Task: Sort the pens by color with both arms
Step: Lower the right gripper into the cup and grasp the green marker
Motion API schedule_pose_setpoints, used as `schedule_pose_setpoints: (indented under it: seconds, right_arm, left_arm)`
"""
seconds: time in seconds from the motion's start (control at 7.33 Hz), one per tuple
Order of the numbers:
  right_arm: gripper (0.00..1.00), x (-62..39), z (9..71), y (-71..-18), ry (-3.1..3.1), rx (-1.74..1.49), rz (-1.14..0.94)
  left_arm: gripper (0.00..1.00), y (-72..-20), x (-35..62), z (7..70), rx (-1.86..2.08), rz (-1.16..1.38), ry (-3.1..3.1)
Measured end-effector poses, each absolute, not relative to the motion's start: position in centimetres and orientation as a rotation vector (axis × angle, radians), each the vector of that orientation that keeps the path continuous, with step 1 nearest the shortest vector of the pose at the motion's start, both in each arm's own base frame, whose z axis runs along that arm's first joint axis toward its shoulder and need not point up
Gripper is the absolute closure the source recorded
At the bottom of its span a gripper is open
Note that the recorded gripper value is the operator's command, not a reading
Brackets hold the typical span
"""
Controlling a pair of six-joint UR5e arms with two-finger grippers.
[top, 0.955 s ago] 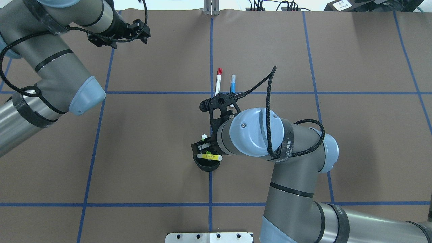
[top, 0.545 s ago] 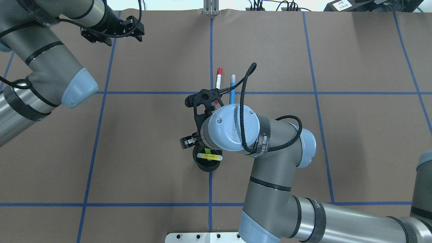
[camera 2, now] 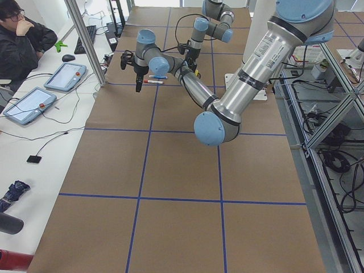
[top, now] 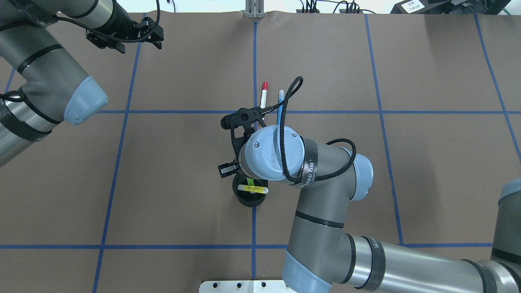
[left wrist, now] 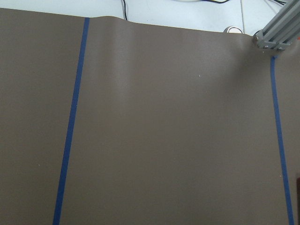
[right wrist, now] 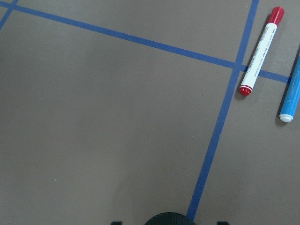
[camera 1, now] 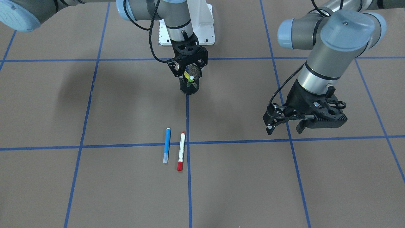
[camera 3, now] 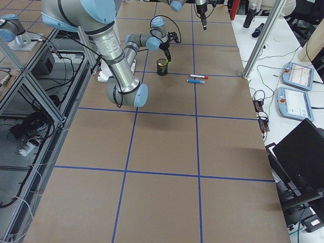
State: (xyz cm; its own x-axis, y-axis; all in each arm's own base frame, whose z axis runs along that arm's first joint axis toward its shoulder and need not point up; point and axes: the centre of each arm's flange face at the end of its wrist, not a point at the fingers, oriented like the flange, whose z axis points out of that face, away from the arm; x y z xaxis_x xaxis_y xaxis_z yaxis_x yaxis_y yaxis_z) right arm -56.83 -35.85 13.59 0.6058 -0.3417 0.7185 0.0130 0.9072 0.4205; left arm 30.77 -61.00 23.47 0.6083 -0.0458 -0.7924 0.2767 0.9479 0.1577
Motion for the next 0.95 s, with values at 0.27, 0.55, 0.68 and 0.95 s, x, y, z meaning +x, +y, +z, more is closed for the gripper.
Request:
schedule_pose_setpoints:
  seconds: [0.27, 0.55, 0.68, 0.95]
  right_arm:
    - [0.47, -57.06, 13.90, -35.71, -0.898, 0.390, -0.215]
    - [0.51, -57.35, 14.05, -35.76, -0.892, 0.387, -0.216]
    - [0.52, -57.39, 14.02, -35.79, -0.892, 0.388, -0.215]
    - [0.67, -57.37, 13.90, -35.86, -0.893, 0.390, -0.214]
  left_arm:
    - [0.00, -61.05, 30.68, 23.48, 0.278, -0.190, 0.900]
    - [0.00, -61.05, 30.63, 23.64, 0.276, -0.191, 0.898]
    - [0.00, -61.04, 30.62, 23.77, 0.274, -0.192, 0.897]
    - [0.00, -60.98, 30.63, 23.83, 0.273, -0.192, 0.897]
